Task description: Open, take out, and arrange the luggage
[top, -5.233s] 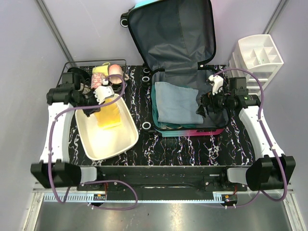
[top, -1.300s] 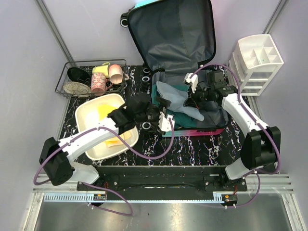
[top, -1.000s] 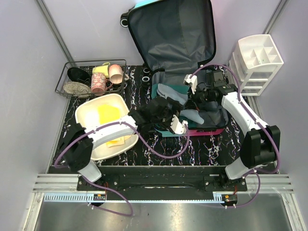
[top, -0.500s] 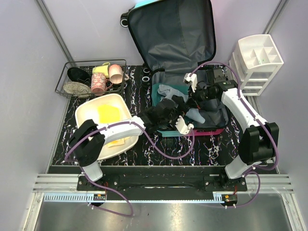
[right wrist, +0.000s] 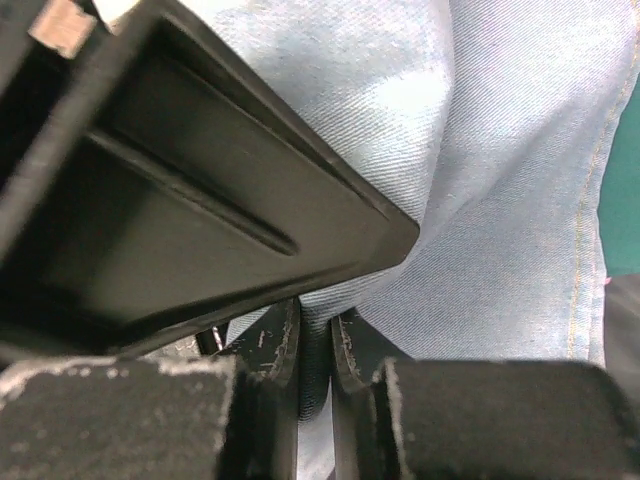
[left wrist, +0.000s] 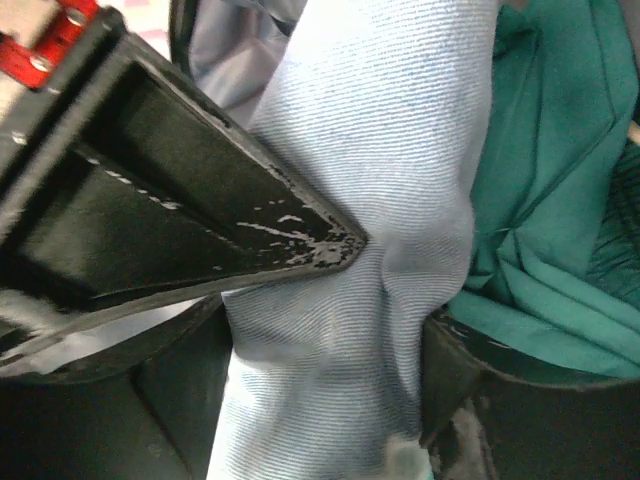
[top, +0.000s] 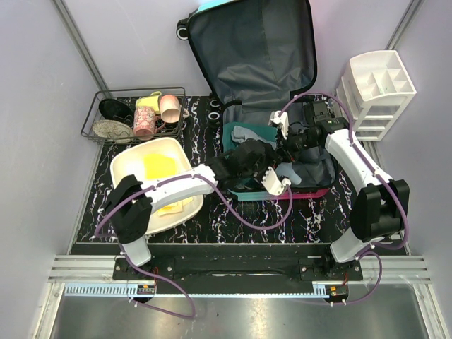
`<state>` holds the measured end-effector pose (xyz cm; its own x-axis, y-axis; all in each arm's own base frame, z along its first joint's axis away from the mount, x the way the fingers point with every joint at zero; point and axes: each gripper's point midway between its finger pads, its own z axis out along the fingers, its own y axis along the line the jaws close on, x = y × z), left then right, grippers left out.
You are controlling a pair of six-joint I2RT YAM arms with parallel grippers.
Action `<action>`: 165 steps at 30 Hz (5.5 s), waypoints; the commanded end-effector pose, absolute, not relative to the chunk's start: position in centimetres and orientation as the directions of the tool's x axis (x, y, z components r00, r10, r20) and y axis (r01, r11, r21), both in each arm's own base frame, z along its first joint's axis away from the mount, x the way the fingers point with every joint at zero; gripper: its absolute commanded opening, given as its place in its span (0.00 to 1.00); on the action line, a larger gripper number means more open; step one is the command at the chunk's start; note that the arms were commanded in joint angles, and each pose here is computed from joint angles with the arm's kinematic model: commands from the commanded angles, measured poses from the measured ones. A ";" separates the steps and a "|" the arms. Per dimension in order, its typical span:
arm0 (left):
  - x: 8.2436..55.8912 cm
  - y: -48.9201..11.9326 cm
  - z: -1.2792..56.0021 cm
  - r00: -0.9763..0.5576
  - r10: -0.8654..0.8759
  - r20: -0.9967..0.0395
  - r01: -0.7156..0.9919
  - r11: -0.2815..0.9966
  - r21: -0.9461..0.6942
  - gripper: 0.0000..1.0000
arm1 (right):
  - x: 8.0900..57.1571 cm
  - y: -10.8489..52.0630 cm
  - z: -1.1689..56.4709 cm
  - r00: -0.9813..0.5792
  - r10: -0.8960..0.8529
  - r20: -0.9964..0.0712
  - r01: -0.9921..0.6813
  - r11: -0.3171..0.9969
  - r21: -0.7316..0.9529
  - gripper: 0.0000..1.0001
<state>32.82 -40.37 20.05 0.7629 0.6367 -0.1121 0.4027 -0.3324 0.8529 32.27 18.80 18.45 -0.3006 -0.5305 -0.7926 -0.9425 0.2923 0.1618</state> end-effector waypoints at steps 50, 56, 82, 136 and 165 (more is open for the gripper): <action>16.3 -8.5 20.0 -0.561 0.703 -0.438 0.828 0.492 -0.270 0.00 | 37.2 10.7 27.9 -0.325 -0.196 -0.925 -0.772 0.621 0.140 0.96; 23.2 -4.2 18.3 -0.593 0.684 -0.424 0.799 0.564 -0.208 0.00 | 36.4 10.4 27.5 -0.326 -0.225 -0.918 -0.769 0.628 0.119 0.97; 35.8 -13.1 28.4 -0.390 0.456 -0.800 0.807 0.587 -0.060 0.95 | 46.4 11.2 17.9 -0.598 -0.110 -0.794 -0.592 0.728 0.344 0.93; 40.9 -33.0 21.2 0.474 0.437 -0.765 0.873 -0.118 0.473 0.99 | 31.6 23.4 23.2 0.426 -0.355 -0.832 -0.867 0.103 -0.488 0.00; 36.2 -33.3 30.7 0.240 0.496 -0.835 0.944 0.080 0.319 0.00 | 33.6 17.6 30.3 0.337 -0.436 -0.834 -0.627 0.557 -0.545 1.00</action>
<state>36.92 -34.94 20.38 0.2626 0.5475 -0.7946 0.9631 -0.0977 0.2509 32.14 20.04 24.53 0.4269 -0.4876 -0.7616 -0.7408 0.2945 -0.6037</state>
